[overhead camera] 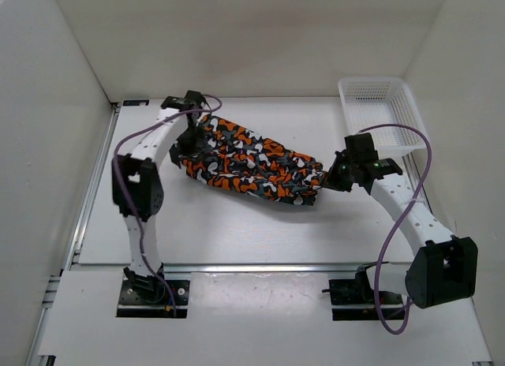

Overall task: Fold and stack the shorts
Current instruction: Flatten the shorts out

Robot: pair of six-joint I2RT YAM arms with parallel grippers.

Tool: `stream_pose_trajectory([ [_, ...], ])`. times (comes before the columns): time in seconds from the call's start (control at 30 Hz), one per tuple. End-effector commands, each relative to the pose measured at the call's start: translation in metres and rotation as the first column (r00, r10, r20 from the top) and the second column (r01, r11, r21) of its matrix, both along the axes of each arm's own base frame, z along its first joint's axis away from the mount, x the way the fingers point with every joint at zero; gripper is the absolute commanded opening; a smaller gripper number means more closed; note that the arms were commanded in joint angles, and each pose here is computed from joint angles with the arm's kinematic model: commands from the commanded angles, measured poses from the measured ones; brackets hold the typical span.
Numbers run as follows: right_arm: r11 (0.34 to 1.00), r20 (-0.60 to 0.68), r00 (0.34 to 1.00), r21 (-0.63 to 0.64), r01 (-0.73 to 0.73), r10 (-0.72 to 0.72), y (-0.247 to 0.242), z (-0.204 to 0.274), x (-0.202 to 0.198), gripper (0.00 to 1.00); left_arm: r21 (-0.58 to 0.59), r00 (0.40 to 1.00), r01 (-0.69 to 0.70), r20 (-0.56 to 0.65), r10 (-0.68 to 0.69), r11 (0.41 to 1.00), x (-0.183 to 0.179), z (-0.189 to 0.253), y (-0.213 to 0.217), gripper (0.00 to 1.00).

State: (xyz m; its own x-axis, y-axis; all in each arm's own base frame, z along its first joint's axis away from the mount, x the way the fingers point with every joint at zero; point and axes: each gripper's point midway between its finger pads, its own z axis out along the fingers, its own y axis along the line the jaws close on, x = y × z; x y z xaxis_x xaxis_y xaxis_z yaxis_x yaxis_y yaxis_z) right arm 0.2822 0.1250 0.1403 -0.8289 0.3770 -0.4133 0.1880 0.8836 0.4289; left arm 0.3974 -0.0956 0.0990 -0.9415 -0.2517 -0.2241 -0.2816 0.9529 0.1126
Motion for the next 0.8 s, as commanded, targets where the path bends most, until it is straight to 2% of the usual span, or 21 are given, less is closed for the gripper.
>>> stream_pose_trajectory([
  [0.0,1.0,0.052,0.999,-0.008,-0.007,0.007,0.001,0.013,0.012,0.0,-0.058,0.962,-0.064,0.262,0.077,0.996,-0.018,0.094,0.02,0.76],
  [0.03,1.0,0.052,0.999,-0.008,-0.007,0.008,0.001,0.013,0.012,0.0,-0.061,0.963,-0.081,0.252,0.094,0.995,-0.032,0.086,0.024,0.59],
  [0.1,1.0,0.052,0.999,-0.008,-0.007,0.008,0.001,0.013,0.012,0.0,-0.082,0.967,-0.093,0.229,0.11,0.992,-0.047,0.074,0.023,0.3],
  [0.13,1.0,0.052,0.999,-0.008,-0.016,0.017,0.004,0.013,0.011,0.0,-0.096,0.972,-0.112,0.196,0.129,0.989,-0.063,0.061,0.023,0.11],
  [0.23,1.0,0.052,0.999,-0.008,-0.016,0.017,0.003,0.012,0.009,0.0,-0.182,0.977,-0.073,0.186,0.107,0.981,-0.073,0.043,0.002,0.1],
  [0.27,1.0,0.061,0.998,-0.005,-0.016,0.017,0.003,0.015,0.009,0.0,-0.186,0.985,-0.062,0.146,0.09,0.981,-0.084,0.026,-0.002,0.33],
  [0.4,1.0,0.046,0.999,-0.015,-0.024,0.024,0.002,0.012,0.005,0.0,-0.308,0.993,-0.023,0.107,0.059,0.951,-0.088,0.0,-0.031,1.0],
  [0.43,1.0,0.054,0.998,-0.013,-0.023,0.024,0.002,0.015,0.005,0.0,-0.34,0.993,-0.023,0.102,0.061,0.94,-0.085,-0.002,-0.038,1.0],
  [0.53,0.999,0.052,0.998,-0.012,-0.036,0.037,0.002,0.013,0.001,0.0,-0.343,0.995,-0.024,0.087,0.057,0.939,-0.073,-0.019,-0.052,1.0],
  [0.77,0.999,0.056,0.998,-0.011,-0.036,0.037,0.0,0.016,-0.006,0.0,-0.29,0.985,-0.07,0.132,0.113,0.955,-0.029,-0.028,-0.055,0.99],
])
